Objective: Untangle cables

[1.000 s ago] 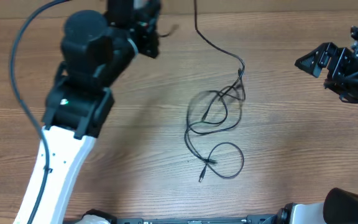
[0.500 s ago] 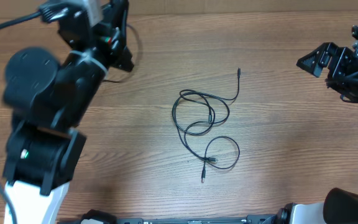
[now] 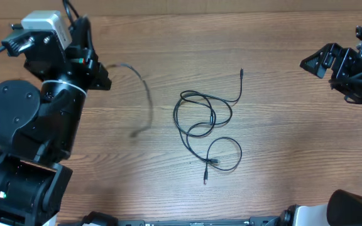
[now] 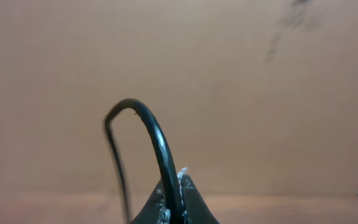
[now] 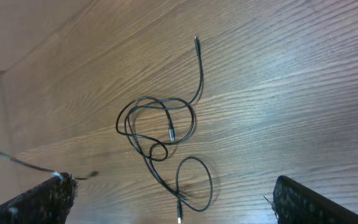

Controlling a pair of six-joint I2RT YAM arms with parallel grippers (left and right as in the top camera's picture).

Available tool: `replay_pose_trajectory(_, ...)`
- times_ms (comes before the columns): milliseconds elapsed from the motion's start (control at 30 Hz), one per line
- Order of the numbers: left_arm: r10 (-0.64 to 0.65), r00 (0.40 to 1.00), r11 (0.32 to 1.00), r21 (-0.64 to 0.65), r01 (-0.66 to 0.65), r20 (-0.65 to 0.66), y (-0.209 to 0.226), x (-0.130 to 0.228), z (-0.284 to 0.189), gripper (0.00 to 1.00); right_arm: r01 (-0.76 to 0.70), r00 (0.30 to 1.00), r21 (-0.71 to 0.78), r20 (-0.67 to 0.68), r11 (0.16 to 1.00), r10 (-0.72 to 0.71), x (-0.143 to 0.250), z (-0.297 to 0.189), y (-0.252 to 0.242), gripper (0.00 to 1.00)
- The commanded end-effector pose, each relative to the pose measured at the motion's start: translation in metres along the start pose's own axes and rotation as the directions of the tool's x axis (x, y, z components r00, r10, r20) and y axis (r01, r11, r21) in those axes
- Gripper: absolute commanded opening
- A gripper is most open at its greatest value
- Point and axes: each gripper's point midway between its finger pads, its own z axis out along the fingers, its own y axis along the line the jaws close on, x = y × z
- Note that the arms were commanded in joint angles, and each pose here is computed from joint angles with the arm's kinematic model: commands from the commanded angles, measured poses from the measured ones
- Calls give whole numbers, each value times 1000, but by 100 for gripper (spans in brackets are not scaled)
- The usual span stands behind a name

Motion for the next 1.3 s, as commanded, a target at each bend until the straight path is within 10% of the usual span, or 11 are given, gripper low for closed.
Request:
replay_pose_trajectory(0, 48, 999, 978, -203, -49, -6, 38, -2, -16, 4, 19, 1000, 2, 3, 1000, -19, -1, 0, 1, 100)
replay_pose_trajectory(467, 190, 954, 831, -481, -281, -230, 104, 29, -54, 4, 21, 1000, 47, 10, 999, -21, -2, 0, -7, 100)
replay_pose_trajectory(1267, -27, 928, 553, -779, -295, -371, 205, 59, -115, 4, 11, 1000, 79, -20, 997, -10, 6, 0, -13, 100)
